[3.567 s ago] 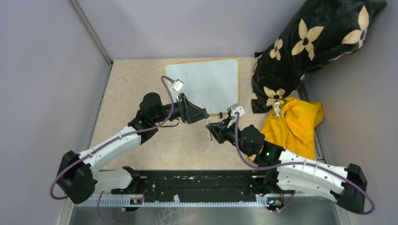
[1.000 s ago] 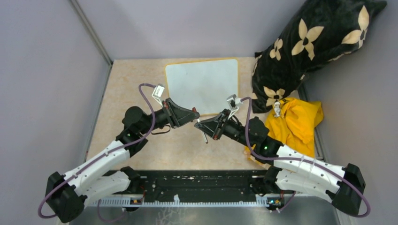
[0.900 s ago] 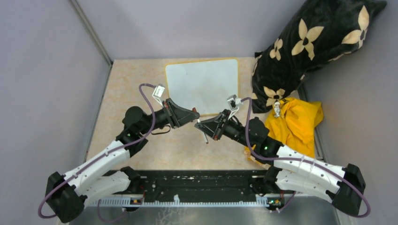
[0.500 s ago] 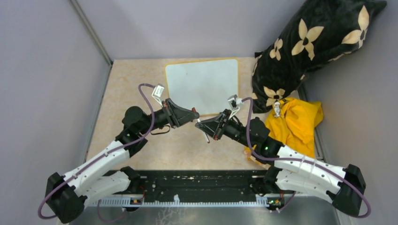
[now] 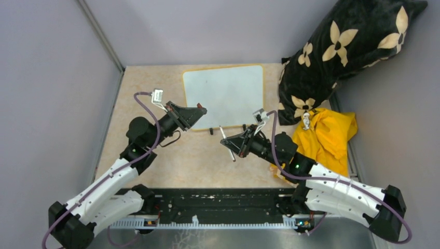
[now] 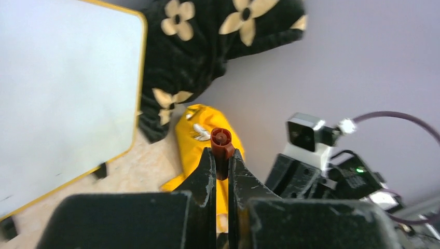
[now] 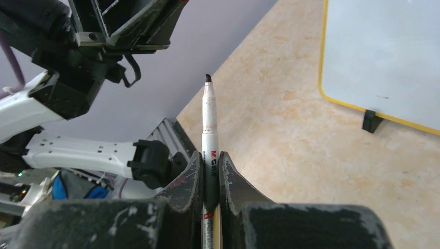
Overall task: Write a sentence on the whiteboard
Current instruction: Open the whiteboard marker at the center of the board, then place the pen cap at the center of the board.
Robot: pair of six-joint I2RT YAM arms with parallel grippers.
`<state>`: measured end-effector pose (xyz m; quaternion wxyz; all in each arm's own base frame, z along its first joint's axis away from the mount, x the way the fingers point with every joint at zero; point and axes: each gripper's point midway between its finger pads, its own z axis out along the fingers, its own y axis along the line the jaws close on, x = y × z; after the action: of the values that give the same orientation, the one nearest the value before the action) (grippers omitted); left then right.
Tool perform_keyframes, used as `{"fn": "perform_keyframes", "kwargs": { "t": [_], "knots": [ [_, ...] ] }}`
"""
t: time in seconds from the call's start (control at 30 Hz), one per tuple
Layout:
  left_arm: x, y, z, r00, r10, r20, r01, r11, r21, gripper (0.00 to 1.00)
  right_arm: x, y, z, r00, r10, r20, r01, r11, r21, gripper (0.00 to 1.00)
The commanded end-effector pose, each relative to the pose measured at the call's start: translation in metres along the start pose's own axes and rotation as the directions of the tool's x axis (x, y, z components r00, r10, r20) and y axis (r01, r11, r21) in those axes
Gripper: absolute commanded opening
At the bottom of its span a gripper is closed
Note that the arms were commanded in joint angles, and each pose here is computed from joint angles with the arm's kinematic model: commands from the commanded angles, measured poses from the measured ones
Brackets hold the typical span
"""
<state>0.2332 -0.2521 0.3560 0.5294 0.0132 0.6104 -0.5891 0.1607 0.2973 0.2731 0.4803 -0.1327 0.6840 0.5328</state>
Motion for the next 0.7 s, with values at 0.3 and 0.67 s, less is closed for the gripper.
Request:
{"fn": "perform_keyframes", "kwargs": {
  "t": [0.3, 0.67],
  "knots": [
    [0.038, 0.157, -0.092, 0.911, 0.124, -0.392, -0.382, 0.612, -0.692, 0.0, -0.029, -0.088, -0.04, 0.988, -0.151, 0.046, 0.106, 0.851, 0.514, 0.0],
    [0.045, 0.247, -0.134, 0.89, -0.104, -0.444, -0.353, 0.46, -0.815, 0.0, -0.014, -0.093, -0.037, 0.987, -0.163, 0.014, 0.135, 0.861, 0.49, 0.0]
  ]
}}
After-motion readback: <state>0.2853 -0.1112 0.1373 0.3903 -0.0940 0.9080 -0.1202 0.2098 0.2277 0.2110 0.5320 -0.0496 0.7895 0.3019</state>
